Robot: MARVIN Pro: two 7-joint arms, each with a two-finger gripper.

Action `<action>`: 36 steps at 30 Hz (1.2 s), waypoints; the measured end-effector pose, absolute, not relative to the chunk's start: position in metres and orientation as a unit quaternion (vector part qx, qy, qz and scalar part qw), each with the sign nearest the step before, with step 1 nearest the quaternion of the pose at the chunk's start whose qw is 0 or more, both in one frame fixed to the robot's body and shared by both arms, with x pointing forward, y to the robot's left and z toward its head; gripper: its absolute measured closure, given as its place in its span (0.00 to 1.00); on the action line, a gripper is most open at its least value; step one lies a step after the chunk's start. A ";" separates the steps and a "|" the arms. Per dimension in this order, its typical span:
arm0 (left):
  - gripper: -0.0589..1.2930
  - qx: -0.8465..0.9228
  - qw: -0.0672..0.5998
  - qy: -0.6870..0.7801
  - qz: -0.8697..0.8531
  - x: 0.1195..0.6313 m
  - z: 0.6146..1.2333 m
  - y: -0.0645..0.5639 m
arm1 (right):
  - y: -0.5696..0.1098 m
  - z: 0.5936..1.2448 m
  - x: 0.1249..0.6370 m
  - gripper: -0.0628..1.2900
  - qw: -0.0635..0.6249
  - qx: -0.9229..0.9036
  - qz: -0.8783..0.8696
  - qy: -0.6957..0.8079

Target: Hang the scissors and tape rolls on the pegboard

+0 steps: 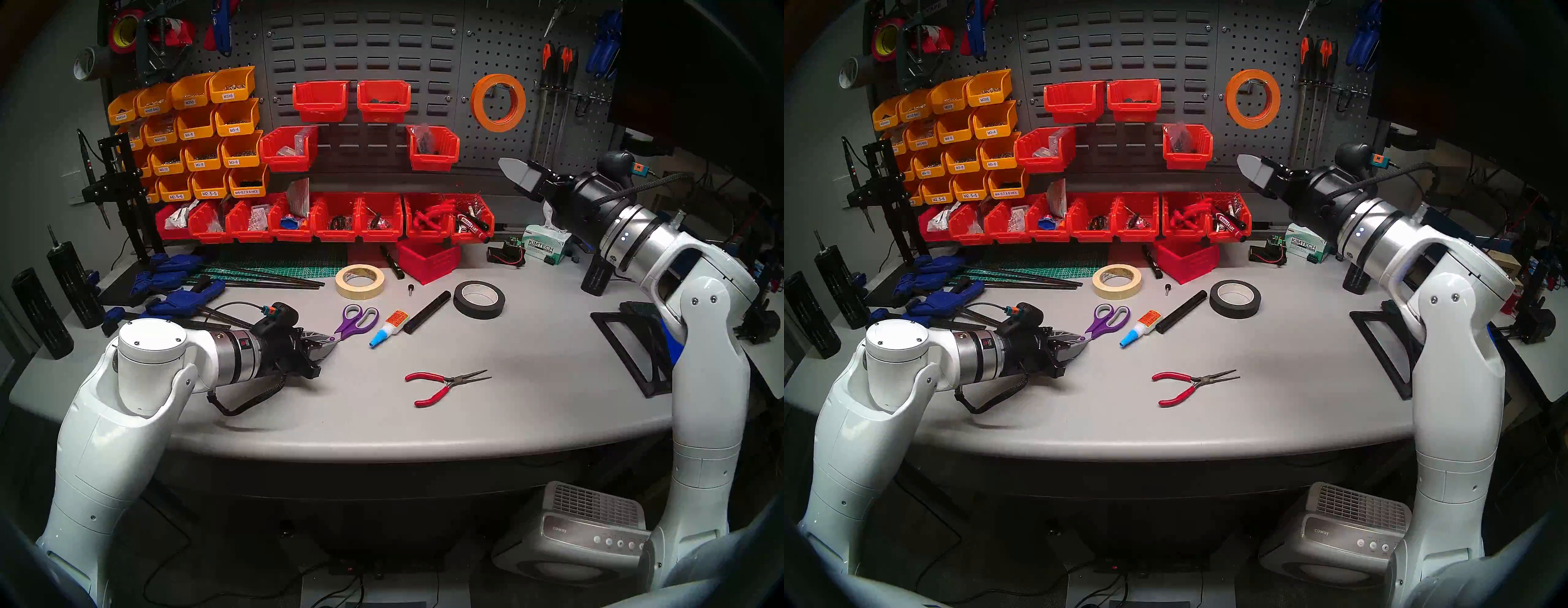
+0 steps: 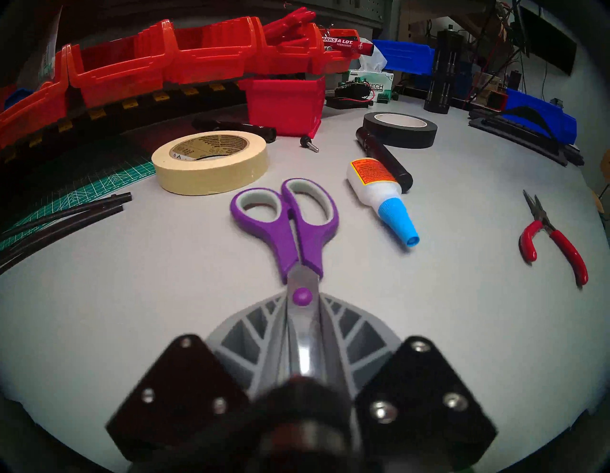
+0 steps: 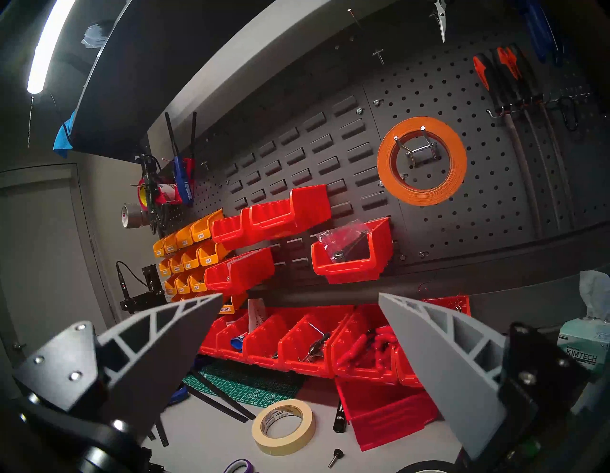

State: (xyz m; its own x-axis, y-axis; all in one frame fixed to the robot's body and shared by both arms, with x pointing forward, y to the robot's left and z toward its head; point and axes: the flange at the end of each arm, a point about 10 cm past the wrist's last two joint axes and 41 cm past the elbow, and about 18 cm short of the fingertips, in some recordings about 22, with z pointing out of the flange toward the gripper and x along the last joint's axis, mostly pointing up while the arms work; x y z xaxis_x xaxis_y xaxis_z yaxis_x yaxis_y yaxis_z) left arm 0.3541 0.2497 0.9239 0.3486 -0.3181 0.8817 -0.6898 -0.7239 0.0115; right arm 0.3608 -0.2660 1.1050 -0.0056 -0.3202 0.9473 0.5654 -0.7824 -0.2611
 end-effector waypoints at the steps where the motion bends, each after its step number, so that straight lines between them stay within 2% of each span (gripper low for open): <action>1: 0.65 0.798 0.196 -0.317 0.474 0.354 0.924 0.250 | -0.266 1.105 0.361 0.05 0.315 -0.631 -0.703 -0.097; 4: 0.75 0.797 0.198 -0.320 0.472 0.354 0.925 0.250 | -0.267 1.105 0.361 0.05 0.314 -0.631 -0.703 -0.096; 5: 0.83 0.797 0.199 -0.322 0.471 0.353 0.925 0.249 | -0.267 1.105 0.361 0.05 0.314 -0.631 -0.703 -0.096; 8: 0.93 0.793 0.198 -0.326 0.475 0.353 0.925 0.249 | -0.268 1.105 0.362 0.05 0.313 -0.632 -0.703 -0.095; 22: 0.94 0.776 0.178 -0.294 0.529 0.359 0.936 0.254 | -0.269 1.101 0.368 0.05 0.314 -0.636 -0.699 -0.093; 36: 0.94 0.719 0.190 -0.248 0.621 0.349 0.990 0.258 | -0.256 1.097 0.375 0.05 0.326 -0.639 -0.688 -0.106</action>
